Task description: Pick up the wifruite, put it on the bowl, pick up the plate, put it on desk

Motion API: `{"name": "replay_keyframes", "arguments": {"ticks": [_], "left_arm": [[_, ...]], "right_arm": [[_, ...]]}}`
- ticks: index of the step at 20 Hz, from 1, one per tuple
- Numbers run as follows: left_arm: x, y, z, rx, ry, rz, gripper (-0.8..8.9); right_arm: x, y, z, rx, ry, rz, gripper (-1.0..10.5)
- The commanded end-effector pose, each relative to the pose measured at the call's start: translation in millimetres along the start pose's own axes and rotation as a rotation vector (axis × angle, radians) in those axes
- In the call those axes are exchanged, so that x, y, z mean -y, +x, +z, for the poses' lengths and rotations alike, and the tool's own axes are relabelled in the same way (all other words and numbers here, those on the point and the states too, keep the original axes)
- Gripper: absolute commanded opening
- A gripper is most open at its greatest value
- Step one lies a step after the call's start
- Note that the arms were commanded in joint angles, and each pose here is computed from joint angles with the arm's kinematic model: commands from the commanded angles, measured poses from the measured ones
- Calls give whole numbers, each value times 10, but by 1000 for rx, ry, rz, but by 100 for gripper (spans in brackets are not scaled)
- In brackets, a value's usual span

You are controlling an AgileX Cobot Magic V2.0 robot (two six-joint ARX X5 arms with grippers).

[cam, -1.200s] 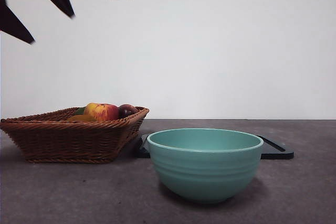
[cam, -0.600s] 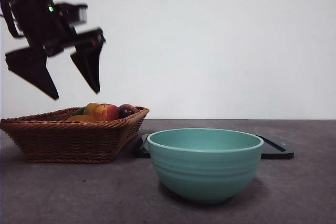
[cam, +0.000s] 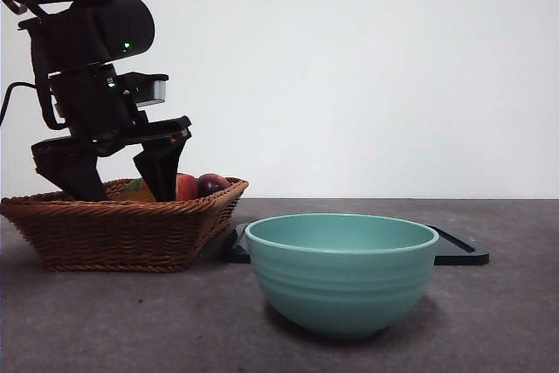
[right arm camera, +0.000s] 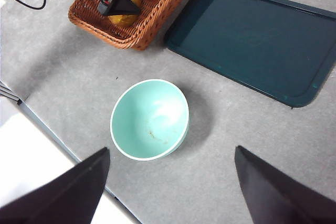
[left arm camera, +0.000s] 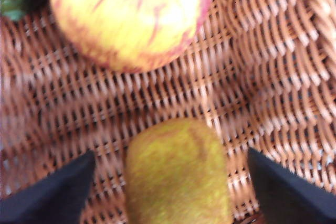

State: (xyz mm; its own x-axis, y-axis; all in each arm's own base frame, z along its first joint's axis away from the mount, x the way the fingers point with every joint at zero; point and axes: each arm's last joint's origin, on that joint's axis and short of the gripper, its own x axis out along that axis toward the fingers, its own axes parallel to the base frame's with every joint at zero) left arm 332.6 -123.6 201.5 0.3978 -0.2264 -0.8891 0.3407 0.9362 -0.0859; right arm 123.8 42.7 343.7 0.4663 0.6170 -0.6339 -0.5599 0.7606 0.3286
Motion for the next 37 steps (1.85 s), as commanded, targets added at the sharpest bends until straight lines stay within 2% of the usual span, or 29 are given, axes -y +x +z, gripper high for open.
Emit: {"name": "replay_keyframes", "arguments": {"ticks": [1, 3, 5, 12, 16, 19, 22, 26, 30, 37], "left_arm": [[39, 61, 43, -5, 11, -2, 383], [58, 62, 31, -15, 15, -4, 270], [61, 66, 14, -34, 14, -4, 209], [67, -16, 16, -24, 12, -5, 209], [115, -428, 74, 88, 24, -18, 209], [239, -854, 57, 199, 59, -70, 209], [481, -1230, -45, 269, 133, -190, 209], [916, -1385, -195, 268, 264, -305, 209], [1308, -1250, -304, 202, 371, -371, 209], [1804, -720, -396, 104, 479, -411, 209]], "right_arm": [[-17, -21, 43, 15, -12, 6, 380], [-17, -21, 43, 15, -12, 6, 380], [-18, -22, 44, 16, -12, 5, 380], [-17, -21, 43, 15, -12, 6, 380], [-16, -21, 44, 16, -13, 3, 380], [-16, -21, 52, 24, -17, 2, 380], [-16, -21, 52, 24, -17, 2, 380], [-16, -21, 52, 24, -17, 2, 380], [-16, -22, 51, 24, -17, 2, 380], [-16, -22, 51, 24, -17, 2, 380]]}}
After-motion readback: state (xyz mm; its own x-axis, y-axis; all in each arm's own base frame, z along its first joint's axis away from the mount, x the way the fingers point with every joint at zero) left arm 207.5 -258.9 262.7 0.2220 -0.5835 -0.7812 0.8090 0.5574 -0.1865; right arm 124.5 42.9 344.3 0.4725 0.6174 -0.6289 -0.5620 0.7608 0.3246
